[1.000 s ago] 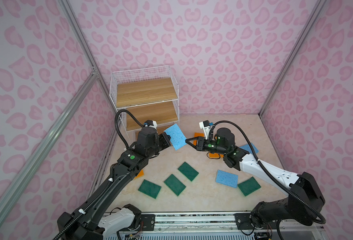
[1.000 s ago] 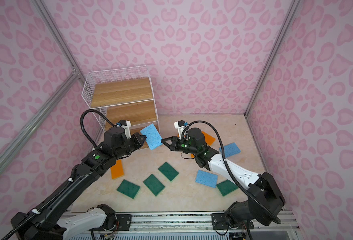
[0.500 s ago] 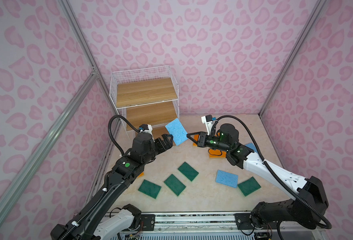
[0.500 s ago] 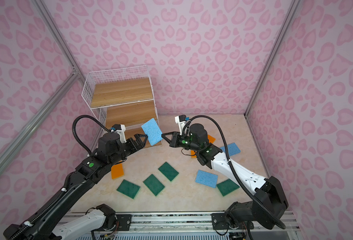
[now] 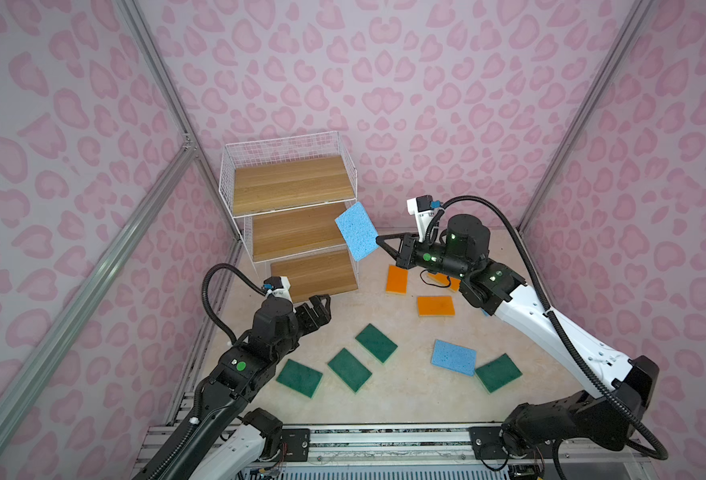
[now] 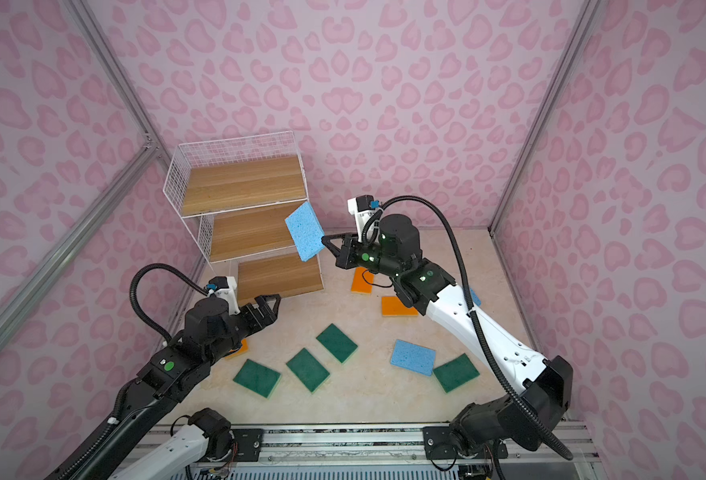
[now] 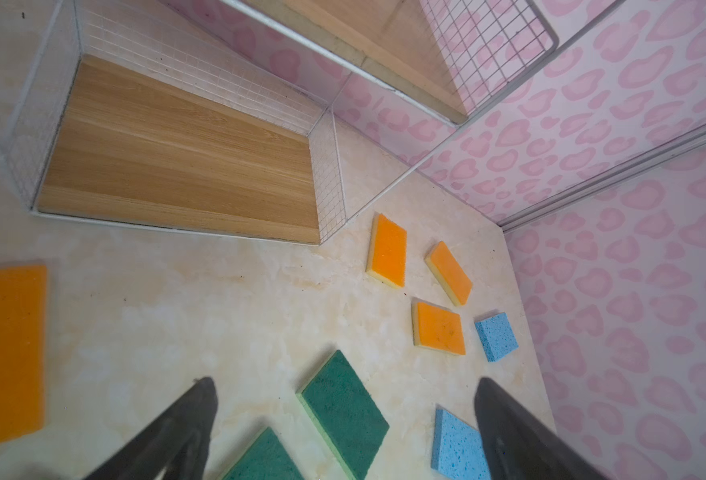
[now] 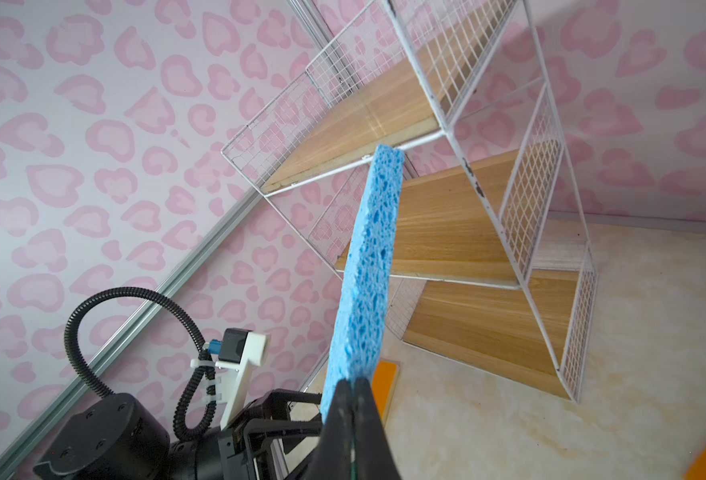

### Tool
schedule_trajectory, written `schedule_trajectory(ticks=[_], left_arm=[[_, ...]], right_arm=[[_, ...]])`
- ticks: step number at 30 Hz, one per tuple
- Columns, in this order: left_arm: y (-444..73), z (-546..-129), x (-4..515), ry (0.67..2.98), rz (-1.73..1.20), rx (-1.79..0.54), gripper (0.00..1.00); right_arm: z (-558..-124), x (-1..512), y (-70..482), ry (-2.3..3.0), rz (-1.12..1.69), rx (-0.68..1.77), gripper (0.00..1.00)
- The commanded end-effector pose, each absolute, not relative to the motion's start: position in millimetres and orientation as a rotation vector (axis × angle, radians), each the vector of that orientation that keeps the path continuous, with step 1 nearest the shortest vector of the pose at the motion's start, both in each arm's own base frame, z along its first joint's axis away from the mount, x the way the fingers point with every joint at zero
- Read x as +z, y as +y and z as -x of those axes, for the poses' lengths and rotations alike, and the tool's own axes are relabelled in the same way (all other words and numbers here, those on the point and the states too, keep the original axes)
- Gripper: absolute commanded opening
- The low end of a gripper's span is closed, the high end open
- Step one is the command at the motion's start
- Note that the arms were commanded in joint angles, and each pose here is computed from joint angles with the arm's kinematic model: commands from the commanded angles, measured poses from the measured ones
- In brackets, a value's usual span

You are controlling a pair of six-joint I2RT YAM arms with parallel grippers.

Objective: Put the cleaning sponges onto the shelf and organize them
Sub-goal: 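Open the left gripper and carry the blue sponge up with the right gripper, then lower the blue sponge onto the top shelf and open the right gripper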

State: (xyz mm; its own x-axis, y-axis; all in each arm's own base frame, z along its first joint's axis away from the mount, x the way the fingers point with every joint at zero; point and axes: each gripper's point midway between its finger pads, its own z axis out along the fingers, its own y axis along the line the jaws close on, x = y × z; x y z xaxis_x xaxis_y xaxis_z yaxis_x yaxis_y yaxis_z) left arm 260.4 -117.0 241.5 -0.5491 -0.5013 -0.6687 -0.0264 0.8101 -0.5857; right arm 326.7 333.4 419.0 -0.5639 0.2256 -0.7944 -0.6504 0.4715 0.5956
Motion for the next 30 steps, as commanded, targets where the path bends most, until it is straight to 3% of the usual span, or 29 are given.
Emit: schedule_trajectory(ticks=[1, 17, 30], left_arm=[[-112, -258, 232, 2.078, 0.376, -0.62, 0.98], [-114, -254, 203, 2.123, 0.293, -0.582, 0.97], [-112, -251, 196, 2.13, 0.283, -0.573, 0.98]], right_arm=[[-337, 429, 337, 1.812, 0.397, 1.149, 0.0], [-382, 501, 395, 1.643, 0.489, 1.133, 0.0], [-425, 489, 412, 1.644, 0.419, 1.078, 0.0]])
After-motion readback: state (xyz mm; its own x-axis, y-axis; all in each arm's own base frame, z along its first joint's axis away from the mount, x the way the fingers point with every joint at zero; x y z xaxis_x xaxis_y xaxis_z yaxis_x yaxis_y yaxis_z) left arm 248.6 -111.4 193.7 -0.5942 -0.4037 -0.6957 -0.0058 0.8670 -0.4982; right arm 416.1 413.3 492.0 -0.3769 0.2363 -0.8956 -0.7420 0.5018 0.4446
